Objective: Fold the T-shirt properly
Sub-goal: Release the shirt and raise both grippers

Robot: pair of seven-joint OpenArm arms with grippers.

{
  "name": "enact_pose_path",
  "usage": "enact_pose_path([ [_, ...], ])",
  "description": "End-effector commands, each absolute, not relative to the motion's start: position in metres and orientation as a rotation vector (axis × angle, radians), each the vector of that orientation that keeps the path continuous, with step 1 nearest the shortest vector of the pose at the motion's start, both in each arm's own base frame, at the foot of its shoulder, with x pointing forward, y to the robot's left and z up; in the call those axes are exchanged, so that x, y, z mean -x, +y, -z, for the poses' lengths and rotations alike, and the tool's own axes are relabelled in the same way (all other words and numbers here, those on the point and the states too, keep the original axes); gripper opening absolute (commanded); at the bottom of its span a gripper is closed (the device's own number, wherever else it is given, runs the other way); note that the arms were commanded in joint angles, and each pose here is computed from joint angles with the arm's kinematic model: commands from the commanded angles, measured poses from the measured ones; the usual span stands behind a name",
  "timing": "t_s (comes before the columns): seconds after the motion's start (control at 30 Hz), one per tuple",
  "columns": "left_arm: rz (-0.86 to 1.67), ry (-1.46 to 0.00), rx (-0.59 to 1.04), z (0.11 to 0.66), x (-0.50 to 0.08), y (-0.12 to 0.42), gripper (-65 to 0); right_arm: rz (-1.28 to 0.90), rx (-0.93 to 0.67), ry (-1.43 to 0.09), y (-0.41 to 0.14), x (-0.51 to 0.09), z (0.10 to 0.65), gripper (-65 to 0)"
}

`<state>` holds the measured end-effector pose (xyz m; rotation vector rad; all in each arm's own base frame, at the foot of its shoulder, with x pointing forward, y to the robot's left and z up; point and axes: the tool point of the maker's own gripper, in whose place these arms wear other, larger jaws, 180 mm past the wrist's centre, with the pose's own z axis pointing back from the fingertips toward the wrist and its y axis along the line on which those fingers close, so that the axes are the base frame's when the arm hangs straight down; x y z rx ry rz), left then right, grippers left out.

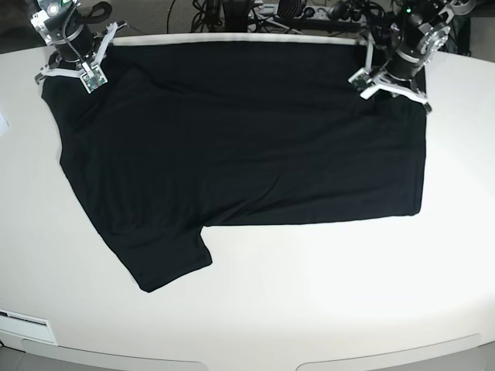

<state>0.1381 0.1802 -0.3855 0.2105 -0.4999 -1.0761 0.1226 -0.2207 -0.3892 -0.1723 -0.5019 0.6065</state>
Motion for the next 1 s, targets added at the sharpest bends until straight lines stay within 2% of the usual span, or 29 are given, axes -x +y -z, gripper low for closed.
enact_pose_path([
  [0.0,1.107,-0.438,-0.134,0.39,-0.117,0.17,-65.0,-0.614,0.197,-0.47,-0.229,-0.118,0.389,-65.0],
  [0.27,1.103,-0.633,-0.315,0.349,-0.156,0.168,-65.0,-0.534,0.237,-0.449,-0.239,-0.105,0.391,-65.0],
  [0.6,1.037,-0.72,-0.503,0.309,-0.207,0.22,-65.0,-0.444,0.294,-0.424,-0.253,-0.102,0.39,-65.0],
  [0.83,0.906,-0.749,-0.468,0.293,-0.223,0.238,-65.0,-0.394,0.321,-0.436,-0.258,-0.104,0.388,-65.0],
  [0.97,0.796,-0.779,-0.4,0.287,-0.227,0.24,-65.0,-0.366,0.29,-0.51,-0.242,-0.113,0.379,-64.2],
])
